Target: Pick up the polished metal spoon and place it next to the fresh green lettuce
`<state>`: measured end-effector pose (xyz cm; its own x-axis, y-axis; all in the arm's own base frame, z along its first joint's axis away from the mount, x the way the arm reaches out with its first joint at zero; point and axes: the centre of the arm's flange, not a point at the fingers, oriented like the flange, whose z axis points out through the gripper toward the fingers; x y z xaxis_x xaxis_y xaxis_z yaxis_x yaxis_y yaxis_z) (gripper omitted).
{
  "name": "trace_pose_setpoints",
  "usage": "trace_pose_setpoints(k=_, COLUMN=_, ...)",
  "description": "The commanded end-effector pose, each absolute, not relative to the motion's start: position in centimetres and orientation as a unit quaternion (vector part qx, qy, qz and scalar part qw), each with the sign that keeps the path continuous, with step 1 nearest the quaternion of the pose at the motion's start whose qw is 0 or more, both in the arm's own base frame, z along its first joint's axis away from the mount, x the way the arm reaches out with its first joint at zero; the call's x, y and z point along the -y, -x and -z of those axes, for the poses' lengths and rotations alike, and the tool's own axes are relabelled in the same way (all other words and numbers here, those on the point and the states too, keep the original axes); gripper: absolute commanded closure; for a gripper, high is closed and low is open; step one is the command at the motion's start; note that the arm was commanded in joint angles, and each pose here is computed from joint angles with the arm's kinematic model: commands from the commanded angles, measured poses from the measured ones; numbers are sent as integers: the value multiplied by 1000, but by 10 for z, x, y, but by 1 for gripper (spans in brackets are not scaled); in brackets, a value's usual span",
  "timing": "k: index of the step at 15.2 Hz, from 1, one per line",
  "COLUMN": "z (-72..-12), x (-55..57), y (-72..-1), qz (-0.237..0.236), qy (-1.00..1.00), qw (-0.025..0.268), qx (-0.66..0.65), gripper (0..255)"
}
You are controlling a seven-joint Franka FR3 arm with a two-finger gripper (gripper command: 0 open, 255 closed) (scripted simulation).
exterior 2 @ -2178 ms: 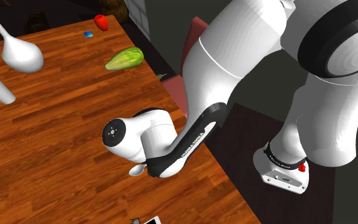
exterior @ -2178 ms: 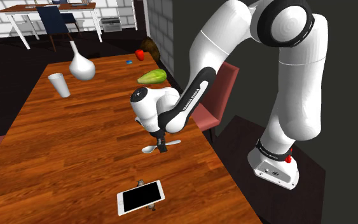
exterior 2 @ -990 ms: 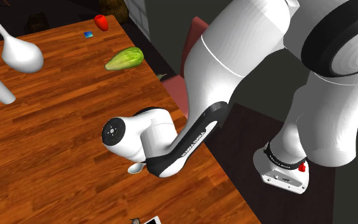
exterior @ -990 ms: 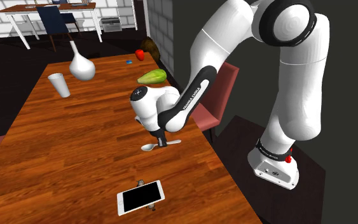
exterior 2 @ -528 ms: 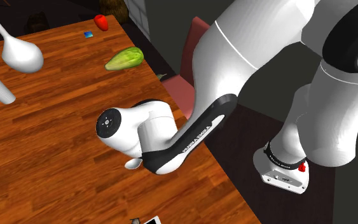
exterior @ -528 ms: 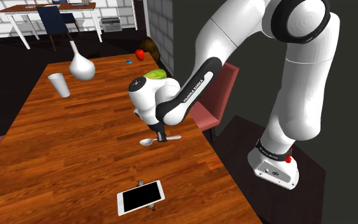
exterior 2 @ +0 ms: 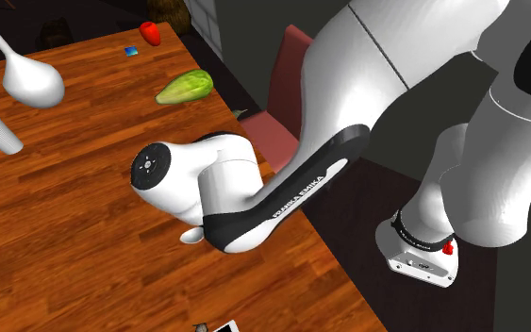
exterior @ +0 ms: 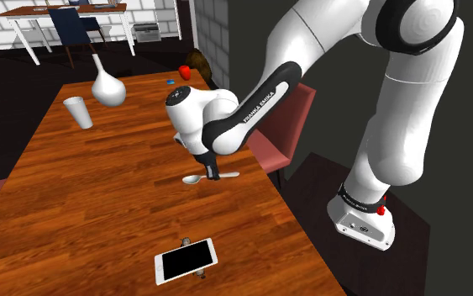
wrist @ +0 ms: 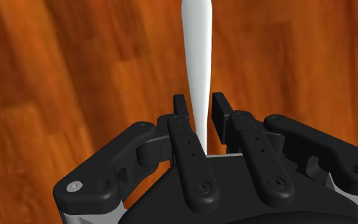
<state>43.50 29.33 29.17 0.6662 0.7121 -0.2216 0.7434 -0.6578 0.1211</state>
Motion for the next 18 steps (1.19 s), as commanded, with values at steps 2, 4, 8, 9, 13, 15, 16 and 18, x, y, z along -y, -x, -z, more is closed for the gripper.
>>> trace_pose_setpoints(k=2, z=-308, x=-293, y=-434, qz=78, qy=-907, qw=101, qx=-401, gripper=255)
trace_pose_setpoints(k=4, z=-319, x=-293, y=-434, qz=78, qy=-907, qw=101, qx=-401, gripper=255)
trace_pose_setpoints(k=8, z=-340, x=-293, y=-434, qz=78, qy=-907, qw=101, qx=-401, gripper=255)
trace_pose_setpoints(k=9, z=-345, x=-293, y=-434, qz=78, qy=-907, qw=101, qx=-401, gripper=255)
trace_pose_setpoints(k=13, z=-366, x=-293, y=-434, qz=78, qy=-907, qw=101, qx=-401, gripper=255)
trace_pose_setpoints(k=15, z=-377, x=-293, y=-434, qz=78, qy=-907, qw=101, qx=-401, gripper=255)
trace_pose_setpoints(k=16, z=-382, x=-293, y=-434, qz=78, qy=-907, qw=101, qx=-401, gripper=255)
trace_pose_setpoints(k=18, z=-387, x=-283, y=-443, qz=78, qy=-907, qw=101, qx=-401, gripper=255)
